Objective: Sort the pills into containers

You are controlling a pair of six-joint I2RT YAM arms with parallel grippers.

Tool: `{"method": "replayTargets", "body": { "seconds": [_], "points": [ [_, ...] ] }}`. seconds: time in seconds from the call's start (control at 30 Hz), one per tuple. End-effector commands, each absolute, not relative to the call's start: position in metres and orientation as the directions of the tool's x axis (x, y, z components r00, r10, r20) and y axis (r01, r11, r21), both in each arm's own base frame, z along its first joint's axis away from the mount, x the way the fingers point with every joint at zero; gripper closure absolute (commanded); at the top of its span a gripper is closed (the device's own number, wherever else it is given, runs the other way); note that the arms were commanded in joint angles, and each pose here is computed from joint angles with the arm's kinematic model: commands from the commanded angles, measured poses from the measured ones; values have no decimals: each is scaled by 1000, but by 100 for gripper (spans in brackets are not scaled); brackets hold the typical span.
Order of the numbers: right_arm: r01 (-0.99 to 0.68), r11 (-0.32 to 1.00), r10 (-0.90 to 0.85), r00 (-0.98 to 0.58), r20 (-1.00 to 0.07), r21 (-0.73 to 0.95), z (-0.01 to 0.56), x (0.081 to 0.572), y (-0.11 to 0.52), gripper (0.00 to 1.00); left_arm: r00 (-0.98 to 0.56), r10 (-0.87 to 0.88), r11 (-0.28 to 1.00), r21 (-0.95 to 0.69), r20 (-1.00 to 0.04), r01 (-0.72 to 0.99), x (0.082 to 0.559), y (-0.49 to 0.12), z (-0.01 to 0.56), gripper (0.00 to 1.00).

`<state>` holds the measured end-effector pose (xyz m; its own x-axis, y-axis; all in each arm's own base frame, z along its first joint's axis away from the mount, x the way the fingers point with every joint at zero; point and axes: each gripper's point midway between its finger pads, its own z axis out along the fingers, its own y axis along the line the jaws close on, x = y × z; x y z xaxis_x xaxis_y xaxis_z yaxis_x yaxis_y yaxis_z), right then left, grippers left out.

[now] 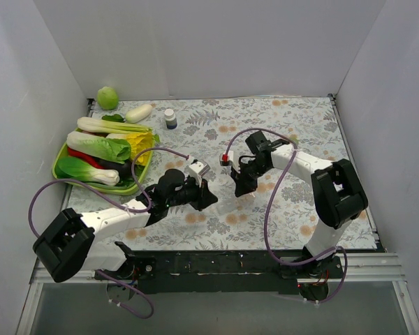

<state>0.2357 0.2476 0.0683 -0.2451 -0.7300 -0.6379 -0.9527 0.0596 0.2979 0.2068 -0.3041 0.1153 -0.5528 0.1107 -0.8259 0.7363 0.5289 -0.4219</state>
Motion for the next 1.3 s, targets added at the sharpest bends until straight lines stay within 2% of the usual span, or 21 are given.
{"method": "replayTargets", "body": {
  "seconds": [0.0, 0.03, 0.63, 0.77, 0.93, 1.03, 1.17, 1.27],
  "points": [
    [-937, 94, -751, -289, -594, 336, 51, 229, 244, 87, -557, 64, 448, -475, -828, 758, 205, -321, 143, 97],
    [-934, 99, -755, -295, -586, 344, 48, 228, 243, 87, -563, 68, 448, -479, -824, 755, 205, -322, 141, 100],
    [-918, 165, -774, -347, -529, 360, 31, 232, 239, 88, -657, 11, 395, -601, -753, 695, 197, -335, 140, 100],
    [-917, 171, -774, -352, -527, 361, 32, 233, 239, 88, -725, 48, 456, -630, -687, 628, 197, -331, 99, 100],
    [-917, 178, -777, -354, -521, 357, 30, 233, 237, 88, -834, 135, 591, -632, -535, 501, 189, -318, 29, 100],
    [-917, 184, -775, -357, -521, 355, 31, 234, 238, 89, -855, 142, 639, -614, -499, 464, 186, -309, 11, 100],
    [-918, 185, -774, -357, -523, 351, 32, 235, 238, 89, -835, 129, 629, -607, -535, 486, 193, -312, 25, 100],
    [-917, 179, -773, -355, -525, 357, 34, 234, 239, 89, -801, 96, 581, -620, -591, 527, 201, -323, 62, 100]
  ]
}}
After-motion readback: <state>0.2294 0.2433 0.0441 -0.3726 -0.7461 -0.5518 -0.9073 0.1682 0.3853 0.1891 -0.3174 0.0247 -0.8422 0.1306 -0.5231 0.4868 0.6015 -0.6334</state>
